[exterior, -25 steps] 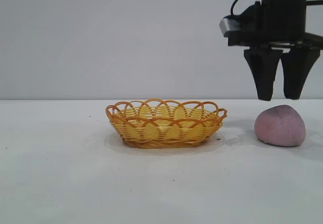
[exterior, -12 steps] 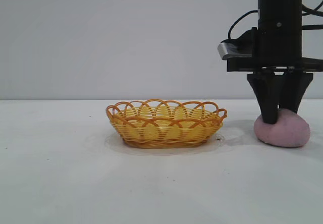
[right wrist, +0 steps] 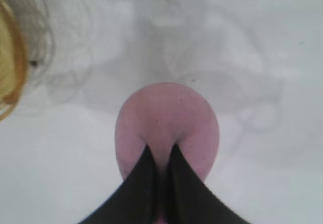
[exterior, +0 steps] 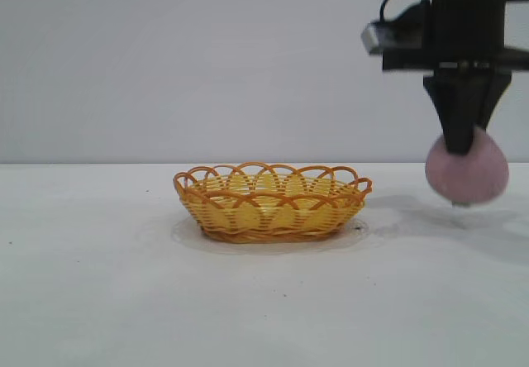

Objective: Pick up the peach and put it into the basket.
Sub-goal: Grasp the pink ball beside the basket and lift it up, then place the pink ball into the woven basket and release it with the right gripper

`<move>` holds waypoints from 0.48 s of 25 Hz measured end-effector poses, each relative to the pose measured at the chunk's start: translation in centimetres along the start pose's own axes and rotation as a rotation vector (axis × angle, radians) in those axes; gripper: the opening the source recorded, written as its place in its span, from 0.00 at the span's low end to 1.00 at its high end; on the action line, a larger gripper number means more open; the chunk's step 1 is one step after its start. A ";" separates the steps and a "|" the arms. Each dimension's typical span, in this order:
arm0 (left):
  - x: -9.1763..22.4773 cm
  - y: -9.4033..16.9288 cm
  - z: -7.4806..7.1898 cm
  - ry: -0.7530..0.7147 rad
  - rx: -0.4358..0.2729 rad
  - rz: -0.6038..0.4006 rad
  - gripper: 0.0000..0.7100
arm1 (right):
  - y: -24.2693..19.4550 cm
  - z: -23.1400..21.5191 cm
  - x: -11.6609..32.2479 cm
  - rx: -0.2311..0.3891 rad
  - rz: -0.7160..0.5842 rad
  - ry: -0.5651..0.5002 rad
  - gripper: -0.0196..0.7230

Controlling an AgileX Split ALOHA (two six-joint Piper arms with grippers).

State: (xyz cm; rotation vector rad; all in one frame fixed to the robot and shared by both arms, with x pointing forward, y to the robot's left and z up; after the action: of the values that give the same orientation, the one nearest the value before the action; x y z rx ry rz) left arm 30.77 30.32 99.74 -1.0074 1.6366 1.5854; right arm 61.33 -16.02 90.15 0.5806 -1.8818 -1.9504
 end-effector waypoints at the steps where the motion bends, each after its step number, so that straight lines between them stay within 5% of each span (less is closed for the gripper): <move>1: 0.0 0.0 0.0 0.000 0.000 0.000 0.80 | 1.0 0.3 -0.3 -0.010 -0.032 -0.003 0.03; 12: 0.0 0.0 0.1 -0.004 -0.007 -0.001 0.80 | 2.6 8.3 -3.0 -0.106 -0.164 0.174 0.03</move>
State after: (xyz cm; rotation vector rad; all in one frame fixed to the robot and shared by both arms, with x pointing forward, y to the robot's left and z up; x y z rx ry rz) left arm 30.76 30.46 99.74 -1.0082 1.6290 1.5931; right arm 59.42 -7.47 93.07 0.8662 -1.6606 -2.0129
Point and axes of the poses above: a point on each arm's last joint axis where the gripper is mounted, y pointing back along that axis away from the gripper, z along the wrist's bending axis when the last joint is at zero, x = y × z, the point moved 9 cm from there along -y, pointing out along that axis toward the gripper, and after that the axes turned 6 degrees about y, right-handed, at the moved point
